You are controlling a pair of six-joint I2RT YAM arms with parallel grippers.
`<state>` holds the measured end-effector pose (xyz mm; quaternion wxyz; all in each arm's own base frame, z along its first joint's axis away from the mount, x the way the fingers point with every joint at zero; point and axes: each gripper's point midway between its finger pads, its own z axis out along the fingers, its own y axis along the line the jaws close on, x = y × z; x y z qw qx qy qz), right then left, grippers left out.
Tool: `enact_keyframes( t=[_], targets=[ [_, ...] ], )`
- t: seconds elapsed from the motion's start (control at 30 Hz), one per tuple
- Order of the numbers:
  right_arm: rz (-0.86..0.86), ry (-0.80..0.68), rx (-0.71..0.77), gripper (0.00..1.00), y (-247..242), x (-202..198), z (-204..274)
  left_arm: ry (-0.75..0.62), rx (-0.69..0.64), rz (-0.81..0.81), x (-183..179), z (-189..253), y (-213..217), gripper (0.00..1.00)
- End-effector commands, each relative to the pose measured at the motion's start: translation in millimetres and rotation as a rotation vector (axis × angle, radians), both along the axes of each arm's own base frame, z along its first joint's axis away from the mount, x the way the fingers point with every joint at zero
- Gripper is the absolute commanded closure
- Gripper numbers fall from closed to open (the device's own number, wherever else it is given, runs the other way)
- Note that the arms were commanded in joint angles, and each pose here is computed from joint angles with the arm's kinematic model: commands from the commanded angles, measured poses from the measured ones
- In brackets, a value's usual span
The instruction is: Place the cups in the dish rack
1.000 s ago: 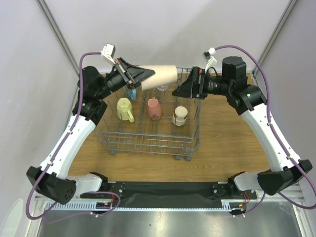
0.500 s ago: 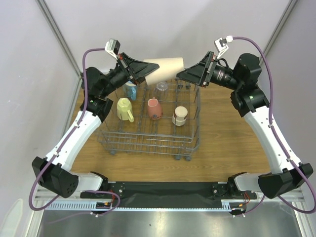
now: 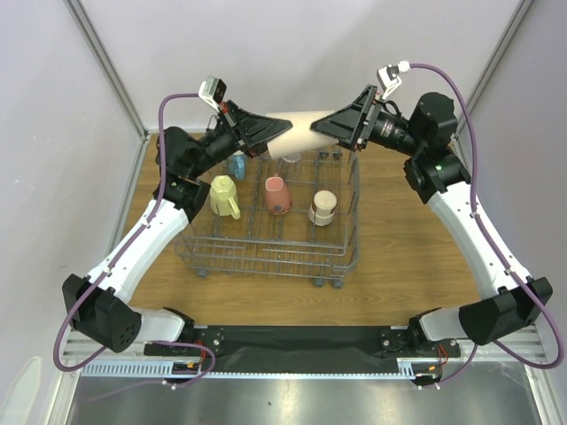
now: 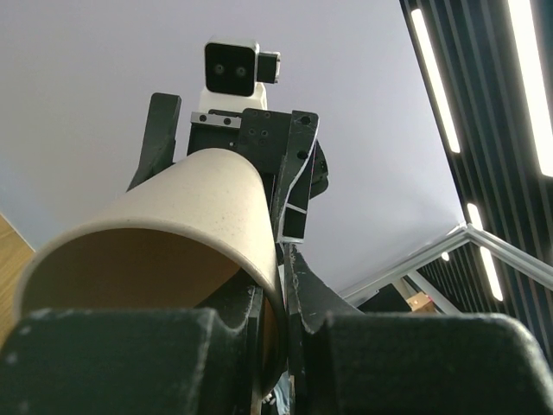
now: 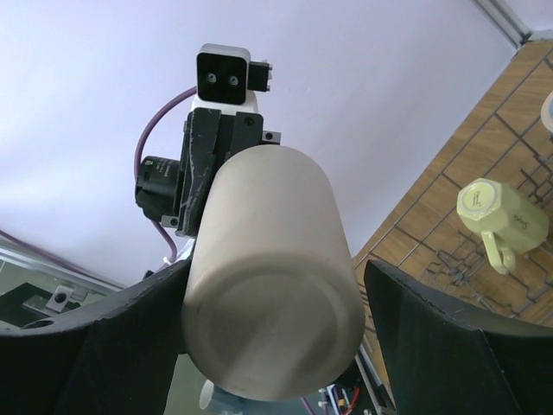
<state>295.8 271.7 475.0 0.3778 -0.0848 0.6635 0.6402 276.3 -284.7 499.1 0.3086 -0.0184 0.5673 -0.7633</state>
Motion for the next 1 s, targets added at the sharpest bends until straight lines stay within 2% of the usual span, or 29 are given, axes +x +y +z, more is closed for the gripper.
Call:
enact_keyframes(
  t=[0.0, 0.13, 0.23, 0.27, 0.3, 0.33, 0.37, 0.4, 0.43, 0.5, 0.53, 0.6, 0.63, 0.67, 0.7, 0.77, 0.87, 0.97],
  targets=[
    [0.011, -0.047, 0.024, 0.14, 3.5, -2.6, 10.3, -0.06, -0.038, -0.025, -9.2, 14.3, 0.3, 1.0],
    [0.015, -0.034, 0.023, 0.26, 6.1, -0.4, 6.9, -0.052, -0.023, -0.043, -9.5, 8.3, -2.2, 1.0],
    [0.022, -0.04, 0.023, 0.58, 8.0, 0.1, 6.0, -0.027, 0.001, -0.053, -7.5, -1.7, -4.8, 0.99],
    [0.016, -0.042, 0.017, 0.76, 8.1, 2.0, 4.6, -0.027, 0.017, -0.047, -6.8, -5.3, -4.8, 0.76],
    [0.008, -0.039, 0.013, 0.84, 7.5, 3.8, 3.8, 0.008, 0.043, -0.044, -3.6, -14.2, -5.8, 0.63],
    [-0.004, -0.031, 0.001, 1.0, 7.2, 7.8, 0.2, 0.017, 0.059, -0.033, -0.6, -18.8, -4.3, 0.46],
    [-0.029, -0.003, -0.029, 1.0, 5.3, 12.9, -8.4, 0.004, 0.081, -0.022, -0.2, -22.1, -2.5, 0.37],
    [-0.042, 0.0, -0.041, 1.0, 3.8, 15.8, -9.2, 0.034, 0.11, -0.018, 3.3, -30.4, -2.2, 0.23],
    [-0.051, 0.008, -0.052, 1.0, 3.0, 17.8, -12.7, 0.033, 0.121, -0.002, 7.4, -32.4, 2.8, 0.01],
    [-0.083, 0.024, -0.073, 1.0, -0.3, 24.8, -20.1, 0.022, 0.152, 0.018, 9.3, -37.7, 9.9, 0.0],
    [-0.1, 0.026, -0.081, 1.0, -2.3, 27.8, -21.7, 0.062, 0.182, 0.049, 17.2, -46.8, 18.0, 0.0],
    [-0.148, 0.037, -0.124, 1.0, -7.5, 37.3, -30.8, 0.037, 0.269, 0.142, 24.0, -50.5, 33.0, 0.0],
    [-0.169, 0.04, -0.145, 1.0, -10.5, 41.7, -34.3, 0.186, 0.381, 0.187, 31.5, -84.1, 46.4, 0.0],
    [-0.182, 0.084, -0.185, 1.0, -12.0, 47.7, -48.7, 0.114, 0.458, 0.249, 33.0, -77.2, 58.1, 0.0],
    [-0.2, 0.088, -0.206, 1.0, -13.7, 51.8, -52.6, 0.145, 0.516, 0.334, 42.1, -84.5, 72.5, 0.0],
    [-0.242, 0.094, -0.267, 1.0, -17.2, 62.6, -63.5, 0.204, 0.635, 0.394, 41.3, -102.5, 97.8, 0.0],
    [-0.276, 0.063, -0.326, 1.0, -17.9, 77.5, -70.1, 0.254, 0.729, 0.497, 39.6, -114.9, 130.3, 0.0],
    [-0.327, 0.033, -0.395, 1.0, -20.8, 85.5, -64.5, 0.218, 0.754, 0.543, 29.7, -109.1, 142.0, 0.0]
  ],
)
